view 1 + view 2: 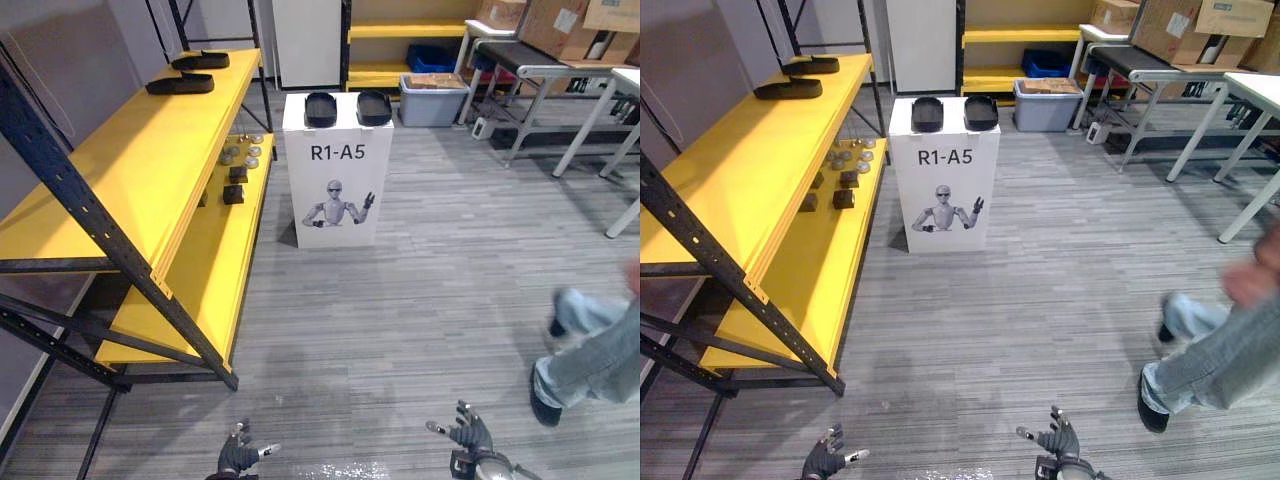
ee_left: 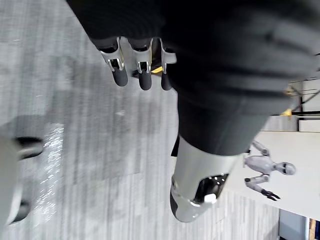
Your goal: Walk over and take plastic housings, then place them on the shelf
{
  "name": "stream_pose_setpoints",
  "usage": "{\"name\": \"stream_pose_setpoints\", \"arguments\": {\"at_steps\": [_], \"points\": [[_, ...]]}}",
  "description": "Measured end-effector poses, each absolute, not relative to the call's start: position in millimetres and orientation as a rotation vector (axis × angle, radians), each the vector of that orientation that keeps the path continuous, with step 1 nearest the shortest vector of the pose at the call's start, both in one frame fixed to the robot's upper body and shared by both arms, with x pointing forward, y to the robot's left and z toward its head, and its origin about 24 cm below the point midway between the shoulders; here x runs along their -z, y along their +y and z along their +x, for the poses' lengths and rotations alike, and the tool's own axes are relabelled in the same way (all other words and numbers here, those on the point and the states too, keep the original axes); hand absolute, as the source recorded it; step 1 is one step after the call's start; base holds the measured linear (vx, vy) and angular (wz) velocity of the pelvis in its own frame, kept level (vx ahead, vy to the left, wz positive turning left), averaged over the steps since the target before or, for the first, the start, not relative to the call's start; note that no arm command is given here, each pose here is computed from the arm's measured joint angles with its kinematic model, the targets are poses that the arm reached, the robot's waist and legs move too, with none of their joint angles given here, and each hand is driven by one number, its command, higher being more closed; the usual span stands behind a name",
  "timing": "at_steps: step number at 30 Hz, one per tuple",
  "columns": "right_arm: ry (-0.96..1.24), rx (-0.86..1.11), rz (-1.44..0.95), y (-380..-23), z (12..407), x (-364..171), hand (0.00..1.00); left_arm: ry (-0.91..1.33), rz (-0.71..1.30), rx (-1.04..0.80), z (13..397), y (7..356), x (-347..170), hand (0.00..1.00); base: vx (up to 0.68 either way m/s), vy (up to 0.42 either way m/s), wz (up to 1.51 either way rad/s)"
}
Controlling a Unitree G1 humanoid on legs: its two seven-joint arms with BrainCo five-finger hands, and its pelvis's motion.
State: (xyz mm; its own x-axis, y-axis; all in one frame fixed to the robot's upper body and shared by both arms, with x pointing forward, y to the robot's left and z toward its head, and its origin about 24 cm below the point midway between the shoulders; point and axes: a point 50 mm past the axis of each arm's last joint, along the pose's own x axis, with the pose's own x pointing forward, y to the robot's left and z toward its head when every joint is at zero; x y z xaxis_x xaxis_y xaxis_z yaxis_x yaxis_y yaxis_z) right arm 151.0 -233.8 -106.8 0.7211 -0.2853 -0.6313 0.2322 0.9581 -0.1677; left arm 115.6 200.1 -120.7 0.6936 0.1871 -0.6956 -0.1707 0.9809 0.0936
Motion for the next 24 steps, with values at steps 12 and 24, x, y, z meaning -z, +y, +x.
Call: {"name": "stream_pose_setpoints", "arguments": {"at_steps": [12,24], "points": [[0.665,0.231,-0.117,-233,162,98,0.0,0.697,0.005,-0.207,125,200,107,0.0,0.01,-0.008,-0.01],[0.663,0.247,-0.115,-233,162,98,0.0,0.654,-0.012,-0.22,127,196,100,0.0,-0.04,-0.015,-0.03]]}}
